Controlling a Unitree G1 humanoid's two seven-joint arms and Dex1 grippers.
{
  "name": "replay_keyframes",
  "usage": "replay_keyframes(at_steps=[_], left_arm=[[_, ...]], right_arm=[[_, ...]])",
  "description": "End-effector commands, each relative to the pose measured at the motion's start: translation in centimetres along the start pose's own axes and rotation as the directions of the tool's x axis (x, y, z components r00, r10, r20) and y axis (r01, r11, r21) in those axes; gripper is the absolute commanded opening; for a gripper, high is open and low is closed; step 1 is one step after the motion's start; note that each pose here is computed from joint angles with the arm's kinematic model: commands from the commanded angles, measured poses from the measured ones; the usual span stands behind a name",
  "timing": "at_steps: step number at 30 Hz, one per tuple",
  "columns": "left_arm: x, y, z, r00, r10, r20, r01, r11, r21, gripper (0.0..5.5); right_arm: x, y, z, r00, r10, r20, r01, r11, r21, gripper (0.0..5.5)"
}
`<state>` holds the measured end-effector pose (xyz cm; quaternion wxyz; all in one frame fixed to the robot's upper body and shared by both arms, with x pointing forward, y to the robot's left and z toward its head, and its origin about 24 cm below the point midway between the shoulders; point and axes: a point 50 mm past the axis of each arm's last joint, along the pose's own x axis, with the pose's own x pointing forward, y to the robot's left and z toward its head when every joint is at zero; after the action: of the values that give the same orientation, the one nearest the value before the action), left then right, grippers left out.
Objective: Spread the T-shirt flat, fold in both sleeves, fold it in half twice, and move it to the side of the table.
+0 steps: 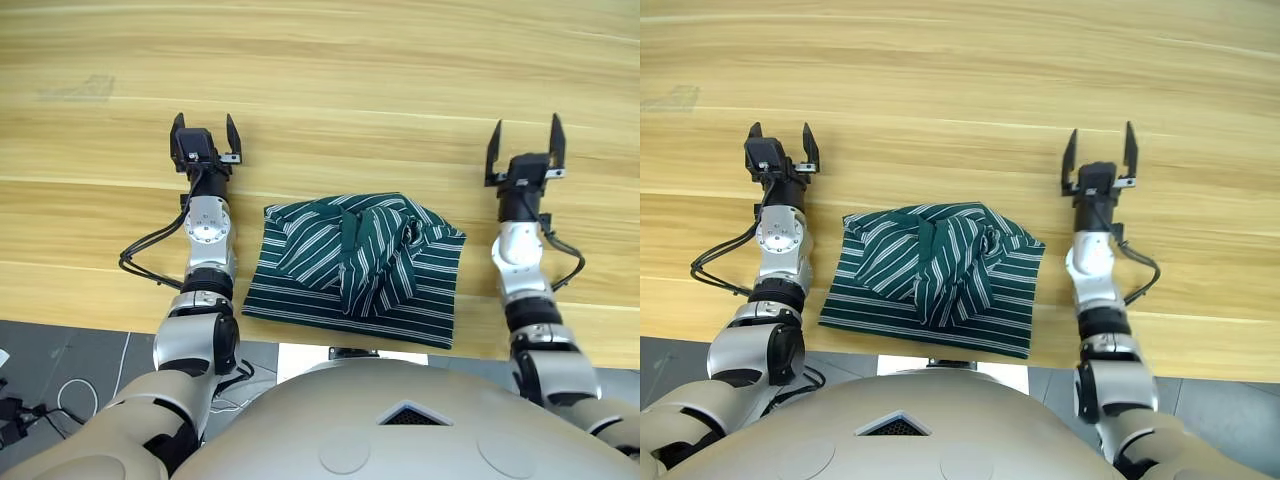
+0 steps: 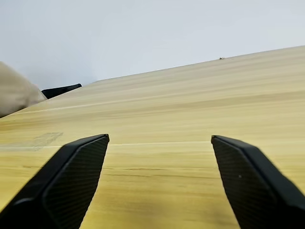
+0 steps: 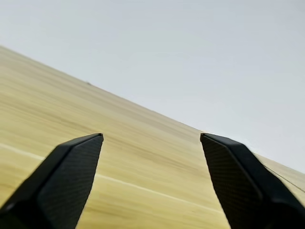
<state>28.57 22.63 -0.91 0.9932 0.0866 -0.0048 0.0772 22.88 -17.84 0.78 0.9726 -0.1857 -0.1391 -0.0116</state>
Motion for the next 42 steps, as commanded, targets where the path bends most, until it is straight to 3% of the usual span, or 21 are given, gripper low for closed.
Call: replay_keyframes(at_steps=[1,6,11,18,24,28,32,36,42], left_arm=[[0.5,0.3,0.3,1.000,0.019,0.003,-0.019,1.000,-0.002,3.98],[0.7,0.1,0.3,1.000,0.014,-0.003,-0.014,1.000,-0.004,3.98],[0.8,-0.3,0.4,1.000,0.002,-0.005,-0.002,1.000,-0.008,3.98],[1.3,-1.3,0.8,0.999,-0.046,-0.003,0.046,0.998,-0.047,3.98],[1.7,-1.8,1.0,0.998,-0.058,-0.008,0.057,0.997,-0.048,3.98],[1.9,-1.9,1.0,0.998,-0.059,-0.017,0.059,0.997,-0.044,3.98],[1.3,-3.2,2.9,0.946,-0.270,0.180,0.290,0.952,-0.097,3.98],[-0.5,-2.9,4.6,0.878,-0.333,0.342,0.405,0.900,-0.163,3.98],[-1.2,-3.4,4.5,0.864,-0.378,0.332,0.449,0.877,-0.169,3.98]], right_arm=[[-3.2,1.7,3.2,0.992,0.118,0.041,-0.118,0.993,0.007,3.79],[-5.3,1.7,5.7,0.978,0.209,0.011,-0.209,0.977,0.045,3.79],[-9.4,4.6,7.6,0.914,0.405,-0.039,-0.395,0.907,0.147,3.79],[-13.6,8.2,6.7,0.811,0.562,-0.159,-0.542,0.826,0.157,3.79],[-14.9,8.2,6.4,0.755,0.631,-0.178,-0.619,0.775,0.124,3.79],[-15.6,7.4,7.0,0.719,0.685,-0.118,-0.669,0.728,0.147,3.79],[-14.3,6.1,7.1,0.757,0.649,-0.082,-0.635,0.759,0.147,3.79],[-14.0,5.9,7.8,0.759,0.649,-0.047,-0.634,0.753,0.174,3.79],[-14.6,6.2,8.4,0.670,0.742,-0.032,-0.716,0.656,0.238,3.79]])
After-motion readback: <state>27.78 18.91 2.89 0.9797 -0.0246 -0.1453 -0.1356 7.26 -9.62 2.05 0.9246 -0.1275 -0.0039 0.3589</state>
